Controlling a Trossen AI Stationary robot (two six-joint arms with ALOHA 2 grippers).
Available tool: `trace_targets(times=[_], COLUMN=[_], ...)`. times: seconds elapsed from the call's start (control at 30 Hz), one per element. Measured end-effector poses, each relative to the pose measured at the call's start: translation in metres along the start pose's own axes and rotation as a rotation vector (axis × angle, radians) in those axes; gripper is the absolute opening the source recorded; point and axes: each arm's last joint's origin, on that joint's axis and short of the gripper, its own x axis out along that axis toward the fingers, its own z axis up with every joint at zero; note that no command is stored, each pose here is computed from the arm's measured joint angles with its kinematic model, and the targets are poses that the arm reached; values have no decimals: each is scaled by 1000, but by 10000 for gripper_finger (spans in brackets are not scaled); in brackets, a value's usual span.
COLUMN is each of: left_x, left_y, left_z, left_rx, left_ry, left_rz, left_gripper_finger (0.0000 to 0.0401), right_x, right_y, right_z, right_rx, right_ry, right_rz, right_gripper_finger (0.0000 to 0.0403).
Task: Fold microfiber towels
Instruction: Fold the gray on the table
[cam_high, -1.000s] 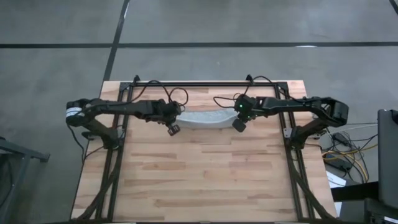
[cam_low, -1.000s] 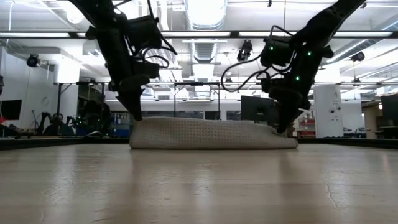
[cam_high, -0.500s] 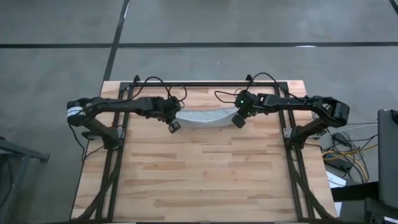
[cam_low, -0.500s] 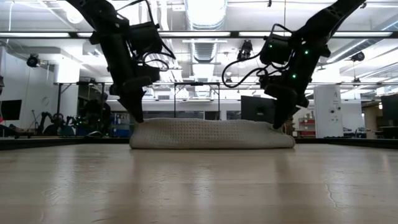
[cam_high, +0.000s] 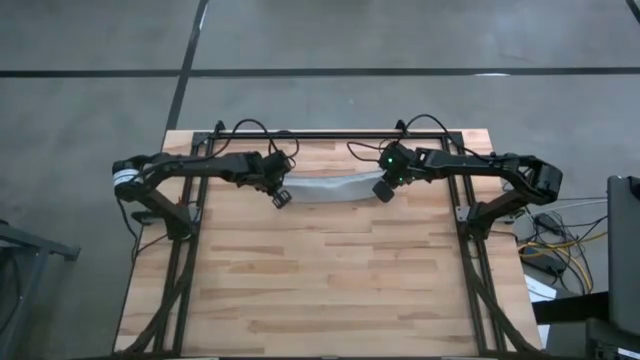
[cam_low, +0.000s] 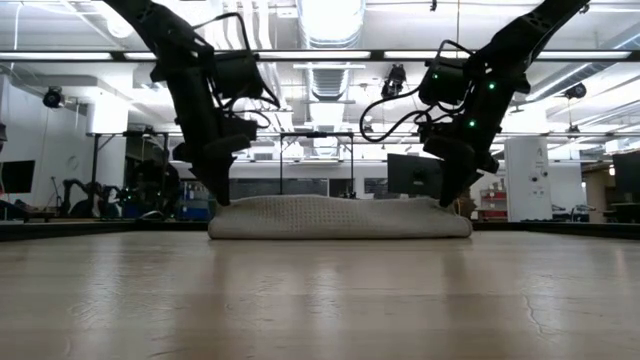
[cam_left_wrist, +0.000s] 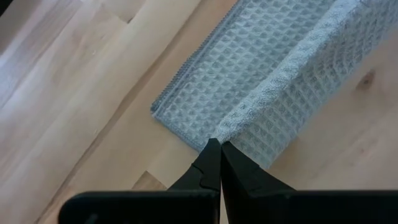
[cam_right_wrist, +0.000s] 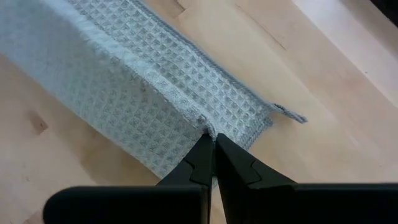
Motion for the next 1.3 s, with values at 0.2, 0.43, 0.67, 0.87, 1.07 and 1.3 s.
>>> trace_targets(times=[0.2,0.43,0.67,0.87,1.07,1.3], left_x=[0,0,1,1,-5,-19], left_y=[1,2,6,9,11,14], left_z=[1,1,2,3,11,30], left_rx=[-3,-6,-26,-35,-41,-18], left_ry=[-8,-4,-3,-4,-24,-70], left_rz=[-7,-16,-8,-4,-4,-2], left_gripper_finger=[0,0,0,0,0,0], right_x=[0,0,-1,-11,-15,-11], right_y=[0,0,-8,-10,-13,-17], right_z=[2,3,7,25,29,23], right_rx=[3,2,27,23,9,20], right_ry=[-24,-27,-36,-93,-79,-47], right_rz=[1,-1,-19,-31,-32,-48], right_gripper_finger=[8,8,8,8,8,8])
